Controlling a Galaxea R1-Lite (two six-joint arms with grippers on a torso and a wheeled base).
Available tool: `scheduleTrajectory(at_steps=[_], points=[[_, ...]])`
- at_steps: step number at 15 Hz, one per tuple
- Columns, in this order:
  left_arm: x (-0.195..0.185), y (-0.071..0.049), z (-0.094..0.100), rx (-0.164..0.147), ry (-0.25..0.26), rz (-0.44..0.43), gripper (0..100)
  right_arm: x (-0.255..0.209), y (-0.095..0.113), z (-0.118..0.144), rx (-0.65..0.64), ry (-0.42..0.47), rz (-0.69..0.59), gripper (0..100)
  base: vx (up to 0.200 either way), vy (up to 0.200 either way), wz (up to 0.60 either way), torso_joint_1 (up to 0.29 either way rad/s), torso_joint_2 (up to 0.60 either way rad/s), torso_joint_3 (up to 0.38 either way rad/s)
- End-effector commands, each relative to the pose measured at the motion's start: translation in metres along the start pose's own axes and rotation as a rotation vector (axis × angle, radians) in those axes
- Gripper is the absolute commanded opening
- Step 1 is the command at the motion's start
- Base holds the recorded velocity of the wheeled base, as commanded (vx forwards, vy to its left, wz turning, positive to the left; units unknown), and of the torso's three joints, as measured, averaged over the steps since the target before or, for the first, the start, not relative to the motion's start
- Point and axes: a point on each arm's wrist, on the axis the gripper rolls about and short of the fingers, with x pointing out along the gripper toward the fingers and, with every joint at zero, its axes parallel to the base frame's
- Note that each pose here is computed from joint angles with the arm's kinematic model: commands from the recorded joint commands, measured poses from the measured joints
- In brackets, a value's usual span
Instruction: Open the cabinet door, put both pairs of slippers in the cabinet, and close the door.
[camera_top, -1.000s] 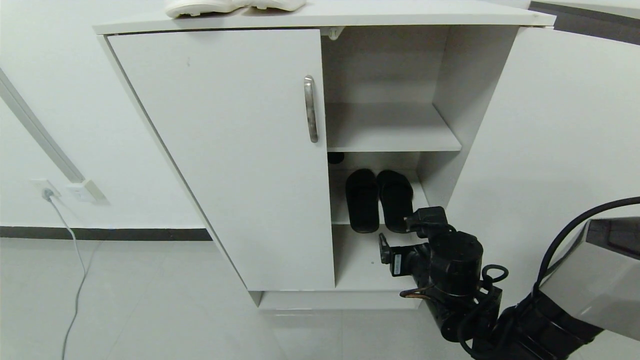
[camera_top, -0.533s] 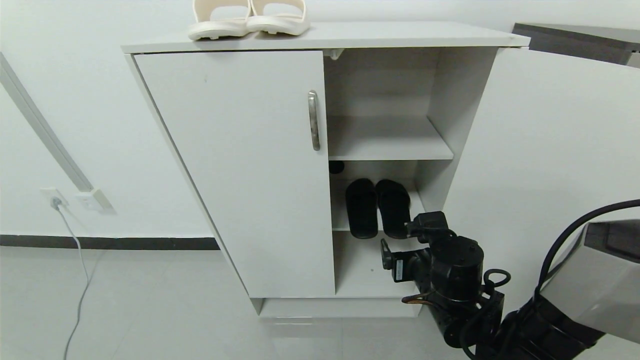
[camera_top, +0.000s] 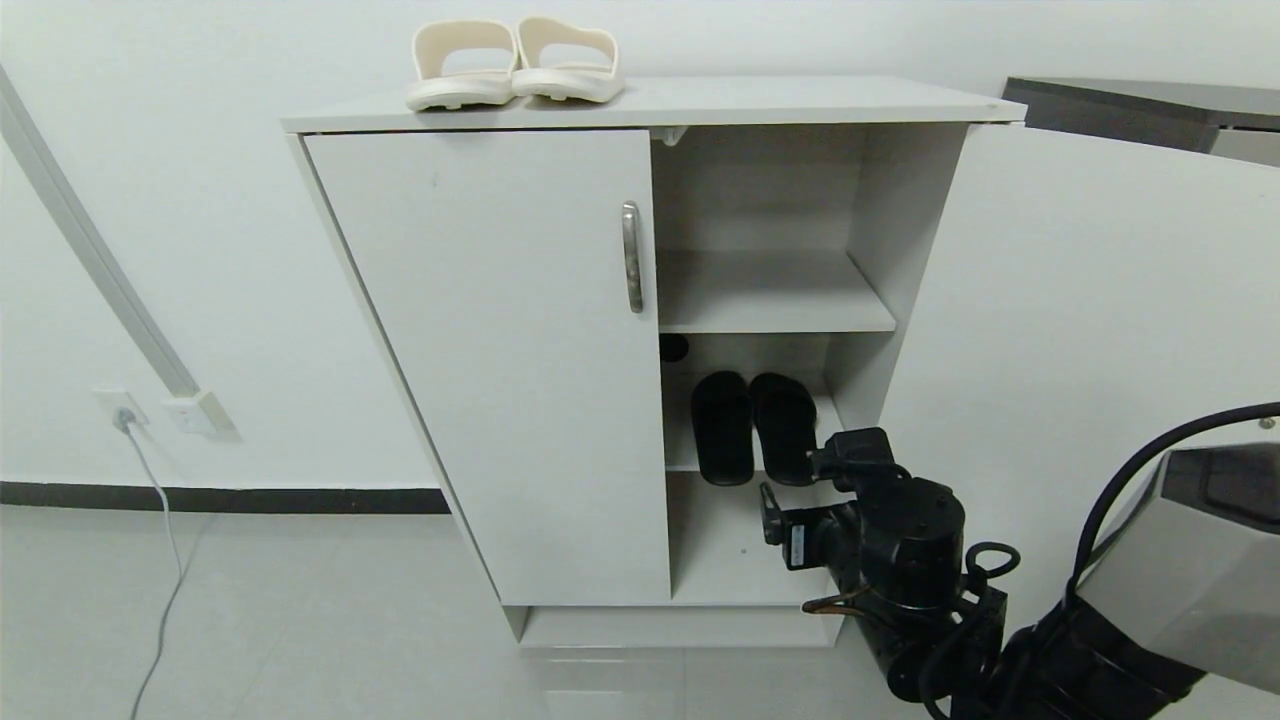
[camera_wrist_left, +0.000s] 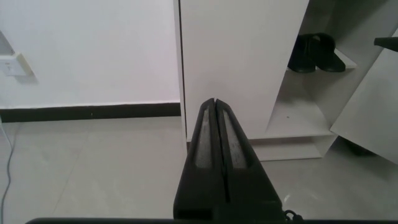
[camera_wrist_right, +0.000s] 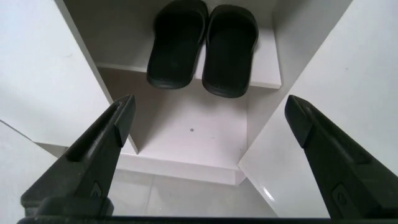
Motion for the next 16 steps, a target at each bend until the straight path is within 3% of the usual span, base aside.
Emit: scheduleTrajectory(at_steps=[1, 8, 16], points=[[0.0000, 0.0000, 0.0000, 0.001, 0.000, 0.000, 0, 0.0004, 0.0001, -0.0020, -0.001, 0.001, -0.001, 100, 0.000, 0.000, 0.00, 0.000, 0.00, 0.000], [0.0000, 0.0000, 0.0000, -0.001, 0.000, 0.000, 0, 0.0005, 0.0007, -0.0042, -0.005, 0.006, 0.001, 100, 0.000, 0.000, 0.00, 0.000, 0.00, 0.000], [0.0000, 0.0000, 0.0000, -0.004, 0.000, 0.000, 0, 0.0009, 0.0013, -0.0095, -0.004, 0.001, 0.002, 100, 0.000, 0.200, 0.00, 0.005, 0.00, 0.002]])
